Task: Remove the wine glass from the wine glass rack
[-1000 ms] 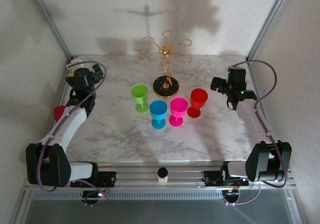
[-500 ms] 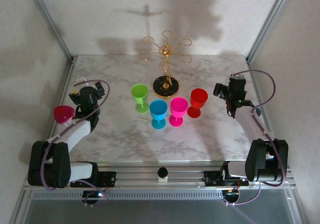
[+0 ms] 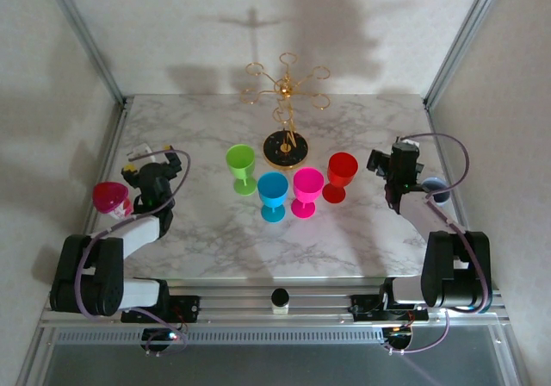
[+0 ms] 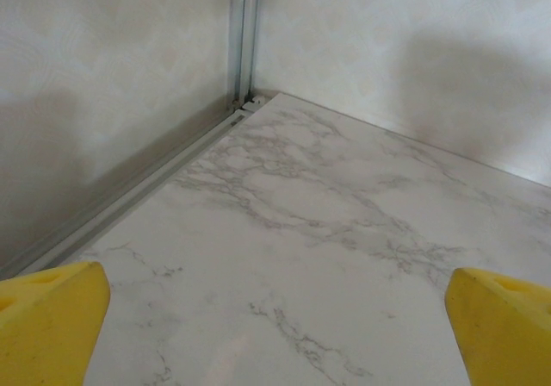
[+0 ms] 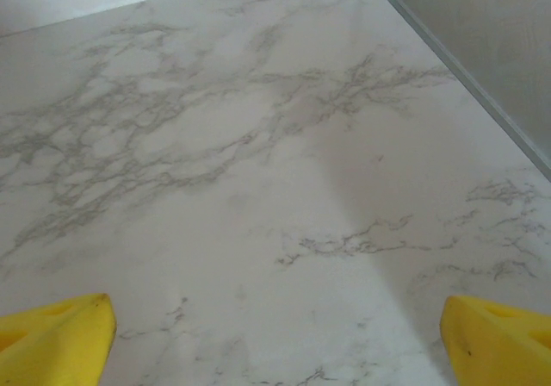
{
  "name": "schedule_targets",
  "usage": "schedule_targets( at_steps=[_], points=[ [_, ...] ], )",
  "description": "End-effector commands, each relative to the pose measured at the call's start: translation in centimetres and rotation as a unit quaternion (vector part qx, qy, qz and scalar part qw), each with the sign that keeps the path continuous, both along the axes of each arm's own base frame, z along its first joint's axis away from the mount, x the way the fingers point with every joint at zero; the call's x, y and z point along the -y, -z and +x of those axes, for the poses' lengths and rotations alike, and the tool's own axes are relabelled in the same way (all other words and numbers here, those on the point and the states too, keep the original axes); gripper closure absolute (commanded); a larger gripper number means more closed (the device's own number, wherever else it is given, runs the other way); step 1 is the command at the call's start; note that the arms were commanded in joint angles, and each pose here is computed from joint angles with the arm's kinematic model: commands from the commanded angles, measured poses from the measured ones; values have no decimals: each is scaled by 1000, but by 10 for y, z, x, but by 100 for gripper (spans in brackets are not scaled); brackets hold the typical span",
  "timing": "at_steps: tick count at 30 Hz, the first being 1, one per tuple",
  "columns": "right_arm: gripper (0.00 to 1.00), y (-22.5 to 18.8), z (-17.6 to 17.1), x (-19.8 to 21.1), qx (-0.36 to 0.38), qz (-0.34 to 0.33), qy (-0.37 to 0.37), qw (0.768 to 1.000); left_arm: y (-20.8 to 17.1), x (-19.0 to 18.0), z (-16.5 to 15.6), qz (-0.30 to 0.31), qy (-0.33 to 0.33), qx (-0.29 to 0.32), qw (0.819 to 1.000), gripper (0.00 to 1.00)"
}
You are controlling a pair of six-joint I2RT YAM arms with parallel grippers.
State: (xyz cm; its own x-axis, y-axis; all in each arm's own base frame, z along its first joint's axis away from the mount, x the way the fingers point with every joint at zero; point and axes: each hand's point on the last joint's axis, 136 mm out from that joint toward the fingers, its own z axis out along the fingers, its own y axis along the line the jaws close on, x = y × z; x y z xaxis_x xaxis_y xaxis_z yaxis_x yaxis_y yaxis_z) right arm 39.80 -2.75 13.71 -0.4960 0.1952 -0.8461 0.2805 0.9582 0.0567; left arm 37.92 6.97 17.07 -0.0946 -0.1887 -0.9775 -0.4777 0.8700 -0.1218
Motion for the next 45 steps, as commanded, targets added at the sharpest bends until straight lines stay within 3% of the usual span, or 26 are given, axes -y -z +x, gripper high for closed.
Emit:
schedule_targets(
  at_steps=[1,10,25,33,45],
  points=[
    [2,-1,5,9,33,-14,18,999,-4,0,0,8,2,26,1000,0],
    [1,20,1,12,43,-27,20,998,13,-2,-12,24,-8,28,999,0],
    [1,46,-8,-24,111,-52,-68,990,27,5,-19,25,15,43,999,0],
    [1,50,-8,-28,93,-48,-79,991,29,8,-29,32,34,73,996,0],
    [1,50,-6,-29,89,-50,-83,991,33,7,-24,19,38,59,997,0]
  ],
)
